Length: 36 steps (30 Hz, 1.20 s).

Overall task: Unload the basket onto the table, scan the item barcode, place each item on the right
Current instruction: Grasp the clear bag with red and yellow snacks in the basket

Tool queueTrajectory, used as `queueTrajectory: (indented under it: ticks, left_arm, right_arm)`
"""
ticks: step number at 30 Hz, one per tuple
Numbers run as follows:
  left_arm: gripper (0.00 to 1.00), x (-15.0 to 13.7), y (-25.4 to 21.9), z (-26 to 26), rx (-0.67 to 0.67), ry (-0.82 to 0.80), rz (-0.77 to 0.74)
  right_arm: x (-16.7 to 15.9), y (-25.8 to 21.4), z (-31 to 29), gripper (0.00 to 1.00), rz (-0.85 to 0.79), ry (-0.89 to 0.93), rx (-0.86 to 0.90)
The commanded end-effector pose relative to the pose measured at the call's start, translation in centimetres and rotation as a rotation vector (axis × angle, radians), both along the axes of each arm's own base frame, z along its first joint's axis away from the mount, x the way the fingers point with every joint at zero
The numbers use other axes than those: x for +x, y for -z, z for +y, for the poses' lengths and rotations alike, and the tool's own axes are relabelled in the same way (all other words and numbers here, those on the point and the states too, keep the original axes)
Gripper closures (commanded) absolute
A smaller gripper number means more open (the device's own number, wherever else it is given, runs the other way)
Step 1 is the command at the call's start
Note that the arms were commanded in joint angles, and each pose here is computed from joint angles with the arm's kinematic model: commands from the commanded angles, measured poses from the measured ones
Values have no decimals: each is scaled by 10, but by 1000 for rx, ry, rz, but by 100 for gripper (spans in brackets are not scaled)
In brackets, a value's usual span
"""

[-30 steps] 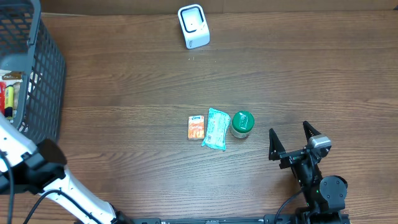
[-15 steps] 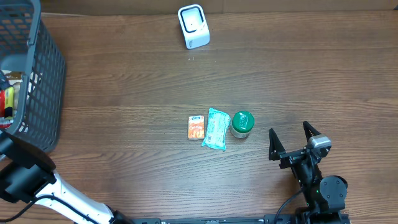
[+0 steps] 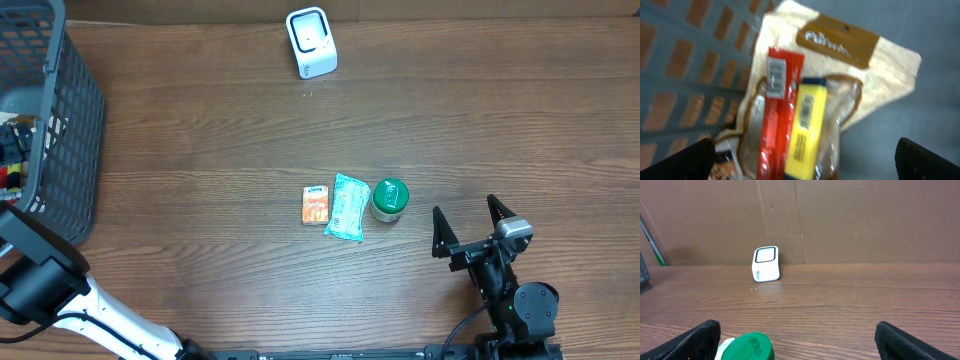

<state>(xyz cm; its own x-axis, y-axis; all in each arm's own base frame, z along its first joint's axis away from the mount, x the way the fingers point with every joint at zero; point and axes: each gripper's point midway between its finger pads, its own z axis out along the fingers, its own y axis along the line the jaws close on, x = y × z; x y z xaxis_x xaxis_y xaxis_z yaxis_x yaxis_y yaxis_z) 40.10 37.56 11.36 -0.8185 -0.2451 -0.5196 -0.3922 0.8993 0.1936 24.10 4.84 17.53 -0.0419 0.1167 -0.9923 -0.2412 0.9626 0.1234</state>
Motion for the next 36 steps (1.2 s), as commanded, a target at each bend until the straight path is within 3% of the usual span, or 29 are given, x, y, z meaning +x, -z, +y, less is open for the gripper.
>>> queueTrajectory:
  ticks: [1, 13, 16, 22, 26, 33, 36]
  left_arm:
    - [1, 2, 28, 1, -24, 30, 26]
    - [0, -14, 104, 0, -137, 32, 129]
    - [31, -18, 110, -11, -191, 42, 147]
    - [57, -25, 114, -28, -269, 25, 171]
    - [93, -27, 113, -30, -299, -28, 161]
    - [96, -15, 77, -22, -289, -112, 64]
    - [96, -7, 35, -19, -260, -131, -26]
  right_arm:
    - [1, 2, -3, 0, -4, 13, -7]
    - [1, 2, -3, 0, -4, 13, -7]
    - [1, 2, -3, 0, -4, 13, -7]
    - [1, 2, -3, 0, -4, 13, -7]
    - [1, 2, -3, 0, -4, 13, -7]
    - [1, 2, -3, 0, -4, 13, -7]
    - [1, 2, -3, 0, -4, 13, -7]
